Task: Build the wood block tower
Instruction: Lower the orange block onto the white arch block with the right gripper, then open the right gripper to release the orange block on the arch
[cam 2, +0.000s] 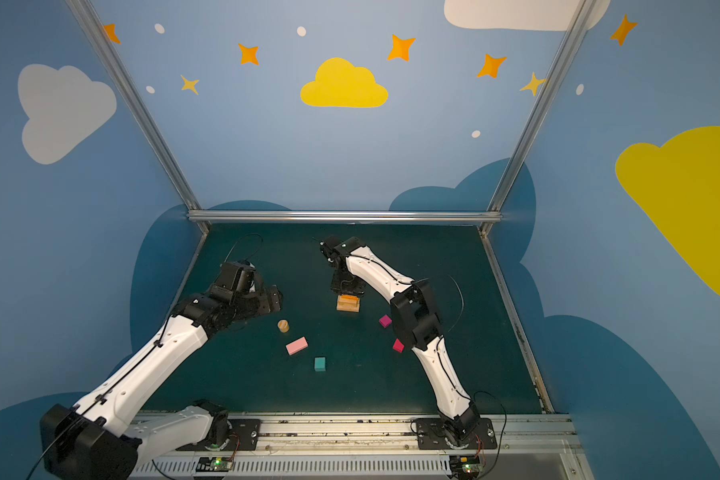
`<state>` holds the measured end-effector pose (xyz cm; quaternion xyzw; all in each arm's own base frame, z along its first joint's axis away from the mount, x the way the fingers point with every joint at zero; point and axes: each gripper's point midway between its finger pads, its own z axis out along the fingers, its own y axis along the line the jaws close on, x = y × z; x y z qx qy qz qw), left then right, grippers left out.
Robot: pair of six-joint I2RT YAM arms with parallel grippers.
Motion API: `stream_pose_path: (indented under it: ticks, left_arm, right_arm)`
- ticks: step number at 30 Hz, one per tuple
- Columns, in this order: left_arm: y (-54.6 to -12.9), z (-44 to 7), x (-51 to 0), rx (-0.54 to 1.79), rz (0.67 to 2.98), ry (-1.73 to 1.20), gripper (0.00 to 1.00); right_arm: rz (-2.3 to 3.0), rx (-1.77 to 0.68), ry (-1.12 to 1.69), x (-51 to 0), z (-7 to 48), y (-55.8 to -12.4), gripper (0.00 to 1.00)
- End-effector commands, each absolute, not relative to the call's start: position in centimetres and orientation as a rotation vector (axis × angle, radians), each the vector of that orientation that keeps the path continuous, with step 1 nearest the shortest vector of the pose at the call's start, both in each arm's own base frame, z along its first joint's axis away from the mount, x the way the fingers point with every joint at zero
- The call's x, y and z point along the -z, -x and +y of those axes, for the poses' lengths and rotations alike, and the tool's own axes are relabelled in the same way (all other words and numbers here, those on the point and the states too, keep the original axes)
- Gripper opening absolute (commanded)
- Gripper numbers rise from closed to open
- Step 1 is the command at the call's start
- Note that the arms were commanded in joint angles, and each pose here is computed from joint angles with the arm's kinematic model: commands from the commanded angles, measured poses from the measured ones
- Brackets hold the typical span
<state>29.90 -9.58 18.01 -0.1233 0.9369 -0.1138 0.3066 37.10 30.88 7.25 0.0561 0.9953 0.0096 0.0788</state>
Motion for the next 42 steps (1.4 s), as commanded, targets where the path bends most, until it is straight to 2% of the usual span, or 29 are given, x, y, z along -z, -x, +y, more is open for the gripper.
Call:
stream_pose_path:
  ticks: [1,42]
  left_arm:
    - [-30.1,-9.5,-17.9,0.299,2.474,0.32,0.96]
    - [-30.0,-9.6,-17.7,0.318,2.47,0.325,0.96]
  right_arm:
    - [2.986,-0.02,-0.196,-6.6,30.8,-37.0,0.33]
    - [2.997,-0.015,-0.157,-6.7,31.5,-36.0,0.37]
